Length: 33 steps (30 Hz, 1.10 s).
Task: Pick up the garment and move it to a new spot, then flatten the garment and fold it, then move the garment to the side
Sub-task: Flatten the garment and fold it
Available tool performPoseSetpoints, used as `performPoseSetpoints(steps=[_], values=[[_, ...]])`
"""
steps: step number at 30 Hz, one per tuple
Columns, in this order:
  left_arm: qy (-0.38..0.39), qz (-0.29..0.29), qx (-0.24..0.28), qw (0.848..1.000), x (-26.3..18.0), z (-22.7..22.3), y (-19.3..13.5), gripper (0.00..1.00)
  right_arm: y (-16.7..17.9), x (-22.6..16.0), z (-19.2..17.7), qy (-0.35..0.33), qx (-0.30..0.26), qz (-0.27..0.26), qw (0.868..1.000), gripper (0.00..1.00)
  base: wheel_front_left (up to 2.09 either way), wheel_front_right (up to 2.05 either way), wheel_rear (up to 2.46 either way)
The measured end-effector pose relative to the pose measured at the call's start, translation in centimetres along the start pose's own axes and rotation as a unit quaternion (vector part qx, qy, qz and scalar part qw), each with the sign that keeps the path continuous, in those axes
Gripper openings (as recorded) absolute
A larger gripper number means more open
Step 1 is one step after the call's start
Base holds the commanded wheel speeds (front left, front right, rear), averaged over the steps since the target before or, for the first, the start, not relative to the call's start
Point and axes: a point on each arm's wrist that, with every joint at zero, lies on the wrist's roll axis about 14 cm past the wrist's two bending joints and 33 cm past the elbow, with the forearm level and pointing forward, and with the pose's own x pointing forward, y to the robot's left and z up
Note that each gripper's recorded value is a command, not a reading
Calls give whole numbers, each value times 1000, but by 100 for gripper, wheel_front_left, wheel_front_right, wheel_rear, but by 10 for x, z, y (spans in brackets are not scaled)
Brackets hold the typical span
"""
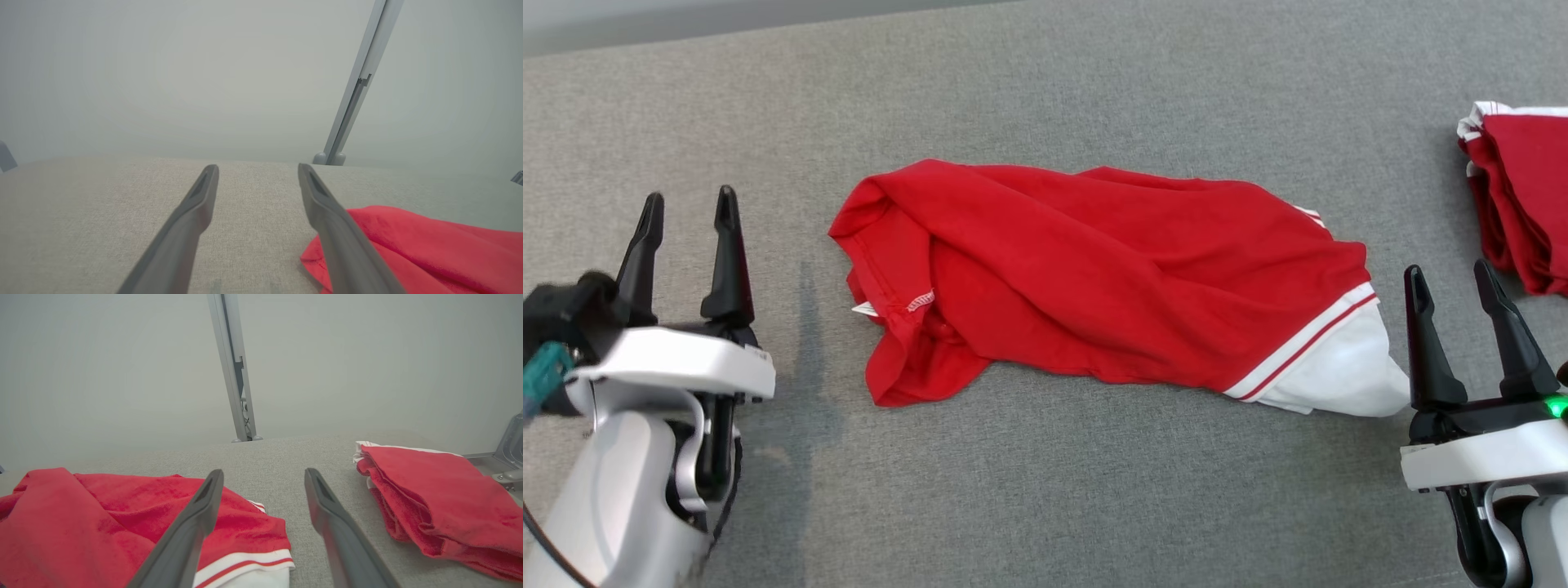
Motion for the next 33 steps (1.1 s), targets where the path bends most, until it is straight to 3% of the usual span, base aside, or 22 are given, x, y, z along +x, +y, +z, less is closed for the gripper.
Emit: performPoseSetpoints(steps=[13,22,26,33], values=[[-64,44,38,996,-90,31,-5,100,23,-11,19,-10,-21,33,999,100,0,0,0],[-61,40,38,997,-103,33,-13,100,22,-16,16,-3,-15,29,999,100,0,0,0],[-57,-10,37,998,-95,36,-40,100,22,-13,15,-2,-13,28,1000,100,0,0,0],[37,-169,-4,985,-85,-5,-134,100,23,-12,7,8,-7,27,1000,100,0,0,0]])
